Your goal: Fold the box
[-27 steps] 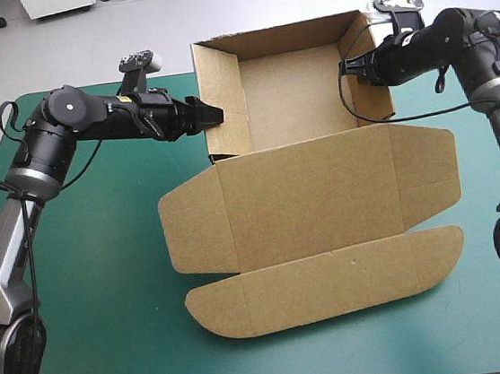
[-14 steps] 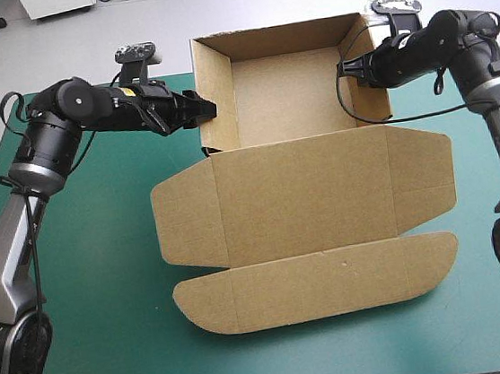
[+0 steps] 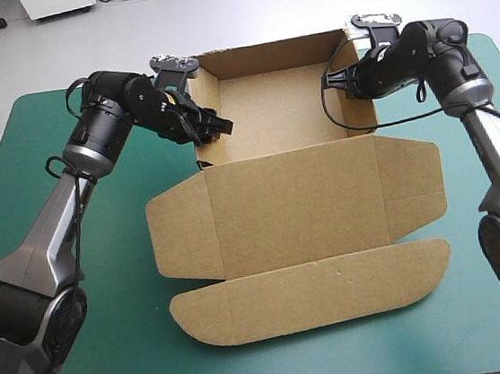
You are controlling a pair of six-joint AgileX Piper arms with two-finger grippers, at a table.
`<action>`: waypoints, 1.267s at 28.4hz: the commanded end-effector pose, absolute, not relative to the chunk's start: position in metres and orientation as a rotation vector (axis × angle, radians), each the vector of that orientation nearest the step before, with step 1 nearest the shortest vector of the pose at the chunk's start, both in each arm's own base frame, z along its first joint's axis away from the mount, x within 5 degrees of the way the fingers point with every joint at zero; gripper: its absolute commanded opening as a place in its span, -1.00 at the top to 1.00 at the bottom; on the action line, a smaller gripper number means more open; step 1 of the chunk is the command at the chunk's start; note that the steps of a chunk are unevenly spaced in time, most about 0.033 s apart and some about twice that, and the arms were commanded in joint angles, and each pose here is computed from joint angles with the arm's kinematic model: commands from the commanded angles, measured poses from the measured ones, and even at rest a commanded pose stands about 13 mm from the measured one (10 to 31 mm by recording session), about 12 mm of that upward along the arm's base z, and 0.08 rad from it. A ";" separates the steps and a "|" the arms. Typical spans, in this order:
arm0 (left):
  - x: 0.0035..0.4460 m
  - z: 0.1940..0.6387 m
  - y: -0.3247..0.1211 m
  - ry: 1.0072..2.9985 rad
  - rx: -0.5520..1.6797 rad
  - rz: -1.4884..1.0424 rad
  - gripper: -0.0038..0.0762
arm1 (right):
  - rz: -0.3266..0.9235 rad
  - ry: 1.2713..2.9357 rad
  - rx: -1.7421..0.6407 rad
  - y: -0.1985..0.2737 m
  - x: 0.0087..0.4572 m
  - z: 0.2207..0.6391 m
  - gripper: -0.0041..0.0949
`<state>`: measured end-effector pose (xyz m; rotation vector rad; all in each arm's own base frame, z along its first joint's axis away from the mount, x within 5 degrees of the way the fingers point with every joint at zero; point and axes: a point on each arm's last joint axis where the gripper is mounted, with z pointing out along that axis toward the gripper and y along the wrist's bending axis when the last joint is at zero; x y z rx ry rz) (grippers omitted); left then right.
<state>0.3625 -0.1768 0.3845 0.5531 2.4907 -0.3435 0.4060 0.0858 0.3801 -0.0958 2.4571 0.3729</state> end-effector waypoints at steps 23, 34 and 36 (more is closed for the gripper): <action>0.379 0.386 -0.189 2.495 0.549 -0.149 -0.03 | 0.248 2.415 -0.195 0.102 0.398 0.394 0.94; 0.375 0.384 -0.190 2.537 0.557 -0.185 0.10 | 0.260 2.426 -0.132 0.104 0.404 0.386 0.94; 0.375 0.384 -0.191 2.539 0.558 -0.201 0.15 | 0.266 2.423 -0.112 0.104 0.405 0.386 0.94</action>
